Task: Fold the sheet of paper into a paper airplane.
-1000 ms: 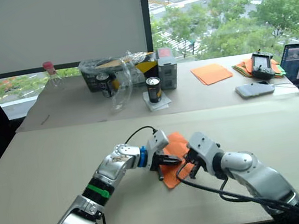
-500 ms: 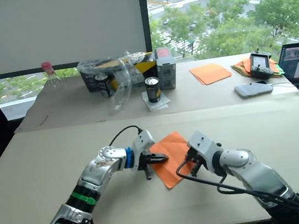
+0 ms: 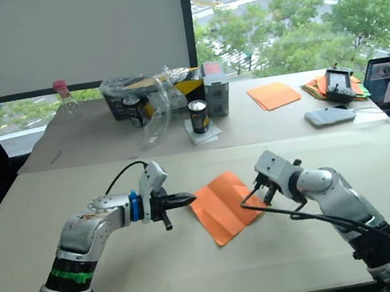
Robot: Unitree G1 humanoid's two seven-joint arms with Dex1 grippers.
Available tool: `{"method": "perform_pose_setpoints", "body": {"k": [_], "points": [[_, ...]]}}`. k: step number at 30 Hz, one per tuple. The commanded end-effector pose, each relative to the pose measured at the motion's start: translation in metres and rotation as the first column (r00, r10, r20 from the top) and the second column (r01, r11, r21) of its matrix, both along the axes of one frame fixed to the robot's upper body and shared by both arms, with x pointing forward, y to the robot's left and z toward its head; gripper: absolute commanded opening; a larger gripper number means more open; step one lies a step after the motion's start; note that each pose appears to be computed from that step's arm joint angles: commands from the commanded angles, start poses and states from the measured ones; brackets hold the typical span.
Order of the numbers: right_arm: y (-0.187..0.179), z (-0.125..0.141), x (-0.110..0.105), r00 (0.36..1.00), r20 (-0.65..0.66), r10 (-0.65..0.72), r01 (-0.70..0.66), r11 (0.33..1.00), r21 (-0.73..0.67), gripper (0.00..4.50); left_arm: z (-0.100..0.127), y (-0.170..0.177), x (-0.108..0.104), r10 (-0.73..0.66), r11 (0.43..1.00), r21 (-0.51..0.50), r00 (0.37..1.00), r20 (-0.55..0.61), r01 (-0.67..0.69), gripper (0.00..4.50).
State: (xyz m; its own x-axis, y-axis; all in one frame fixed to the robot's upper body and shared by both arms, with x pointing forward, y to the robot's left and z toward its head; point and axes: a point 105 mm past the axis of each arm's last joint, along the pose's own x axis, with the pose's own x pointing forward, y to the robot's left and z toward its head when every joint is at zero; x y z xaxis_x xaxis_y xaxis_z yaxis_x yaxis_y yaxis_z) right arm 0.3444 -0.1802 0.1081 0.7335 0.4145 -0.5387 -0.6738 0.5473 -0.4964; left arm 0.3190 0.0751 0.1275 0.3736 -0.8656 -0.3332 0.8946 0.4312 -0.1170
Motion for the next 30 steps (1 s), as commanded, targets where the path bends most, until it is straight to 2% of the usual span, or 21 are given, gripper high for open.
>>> {"method": "perform_pose_setpoints", "body": {"k": [1, 4, 11, 14, 23, 30], "points": [[0.01, 0.001, -0.004, 0.997, -0.015, 0.08, -0.08, 0.997, -0.019, 0.04, 0.008, -0.005, -0.004, -0.019, 1.0, -0.012, 0.999, 0.036, 0.02, 0.0], [0.02, -0.004, -0.015, 0.989, -0.062, 0.131, -0.131, 0.991, 0.003, 0.04, 0.008, -0.004, -0.003, -0.016, 1.0, -0.006, 0.999, 0.045, 0.017, 0.0], [0.043, -0.018, -0.064, 0.934, -0.246, 0.259, -0.238, 0.965, 0.112, 0.04, 0.005, -0.002, -0.002, -0.037, 0.999, 0.026, 0.998, 0.049, 0.035, 0.0], [0.051, -0.019, -0.078, 0.915, -0.279, 0.29, -0.26, 0.955, 0.14, 0.04, 0.005, -0.003, -0.002, -0.062, 0.997, 0.038, 0.997, 0.048, 0.06, 0.0], [0.067, -0.018, -0.095, 0.897, -0.312, 0.314, -0.252, 0.942, 0.222, 0.04, 0.001, -0.01, -0.004, -0.132, 0.989, 0.076, 0.99, 0.05, 0.128, 0.0], [0.058, 0.021, -0.105, 0.895, -0.282, 0.344, -0.26, 0.919, 0.296, 0.04, -0.002, -0.002, -0.004, -0.131, 0.987, 0.099, 0.991, 0.043, 0.126, 0.0]]}}
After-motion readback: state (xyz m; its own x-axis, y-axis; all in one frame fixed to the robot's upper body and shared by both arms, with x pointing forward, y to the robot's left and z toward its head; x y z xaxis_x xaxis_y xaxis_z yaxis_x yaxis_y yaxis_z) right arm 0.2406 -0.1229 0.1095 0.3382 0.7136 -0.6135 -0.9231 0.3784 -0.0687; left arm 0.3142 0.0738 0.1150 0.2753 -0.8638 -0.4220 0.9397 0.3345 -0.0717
